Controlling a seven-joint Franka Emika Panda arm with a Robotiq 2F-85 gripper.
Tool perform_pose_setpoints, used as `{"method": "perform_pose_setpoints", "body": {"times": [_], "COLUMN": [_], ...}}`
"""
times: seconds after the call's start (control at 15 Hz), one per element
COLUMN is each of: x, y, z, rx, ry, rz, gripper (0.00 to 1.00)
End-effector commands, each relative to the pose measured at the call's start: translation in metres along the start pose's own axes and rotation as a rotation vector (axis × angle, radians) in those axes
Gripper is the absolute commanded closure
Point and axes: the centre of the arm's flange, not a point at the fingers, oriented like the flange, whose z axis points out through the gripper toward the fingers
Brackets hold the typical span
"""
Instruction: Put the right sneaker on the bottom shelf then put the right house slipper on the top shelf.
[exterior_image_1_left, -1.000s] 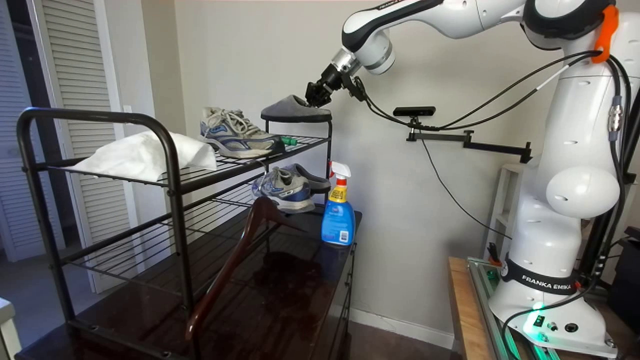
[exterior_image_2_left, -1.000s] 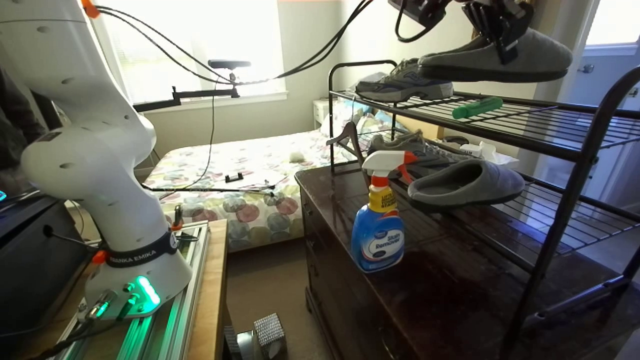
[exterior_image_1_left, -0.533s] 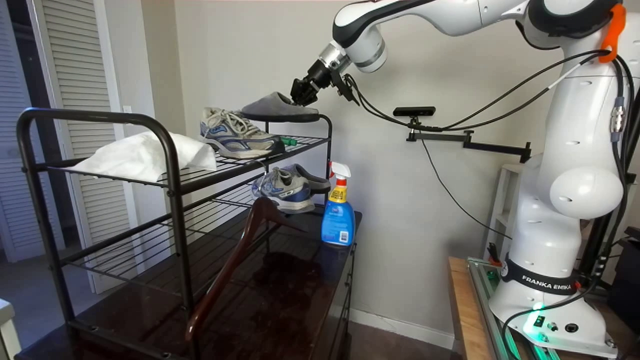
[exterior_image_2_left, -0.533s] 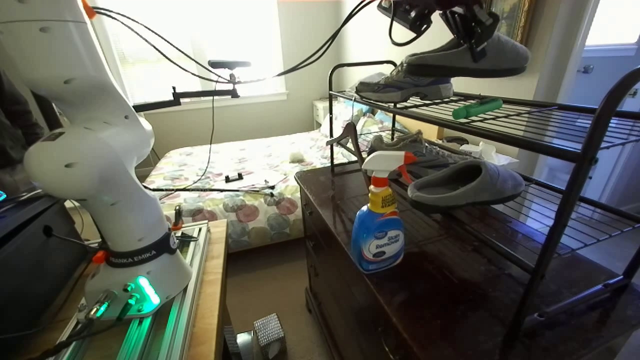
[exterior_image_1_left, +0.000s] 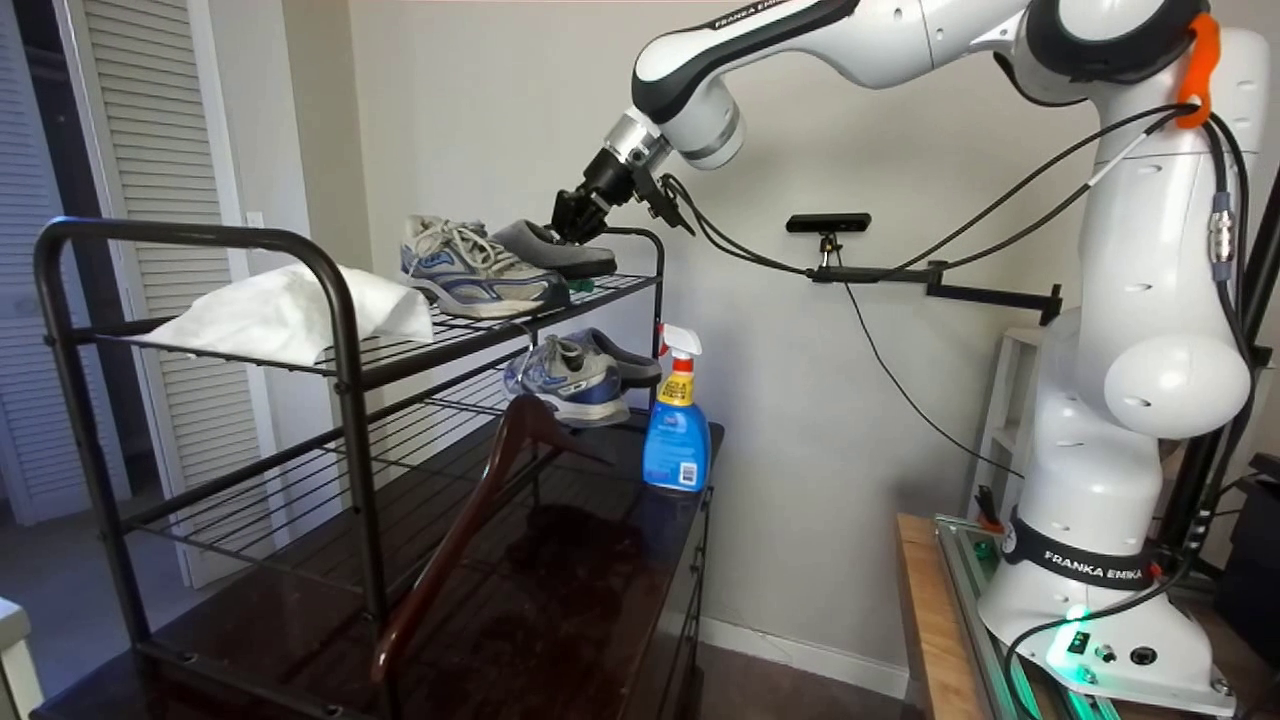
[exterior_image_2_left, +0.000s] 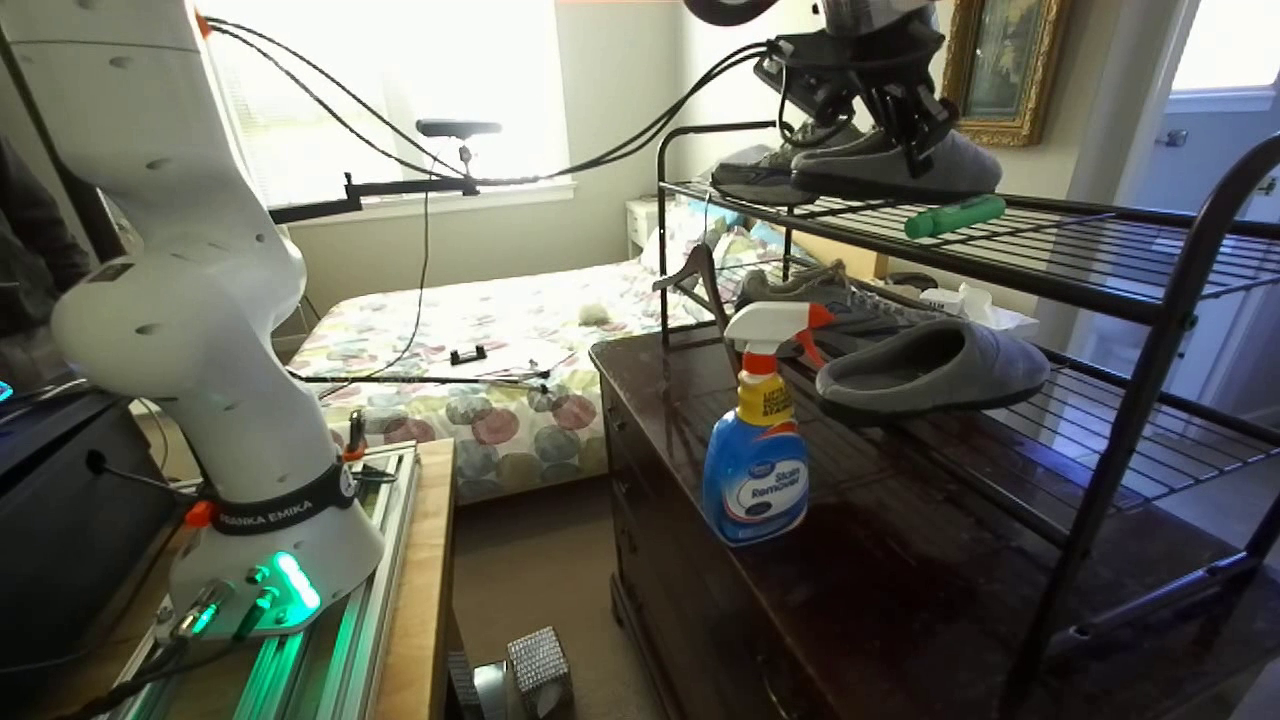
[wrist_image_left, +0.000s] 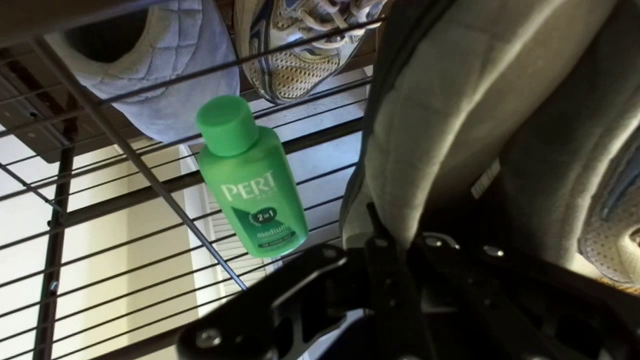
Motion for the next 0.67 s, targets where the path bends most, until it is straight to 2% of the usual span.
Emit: {"method": "perform_pose_setpoints", "body": {"times": [0.0, 0.2, 0.33, 0.4, 0.47, 0.6], "x": [0.019, 0.028, 0.028, 0.025, 0.023, 0.017], "y": [-0.002, -0.007, -0.006, -0.004, -0.001, 0.004], "z": [0.023, 0.035, 0.039, 0.037, 0.035, 0.018], "rx": [-0.021, -0.028, -0.022, -0.015, -0.016, 0.020], "ry": [0.008, 0.055, 0.044, 0.024, 0.018, 0.006], "rz": [0.033, 0.055, 0.078, 0.086, 0.091, 0.105], "gripper": [0.99, 0.99, 0.99, 0.70, 0.69, 0.56]}}
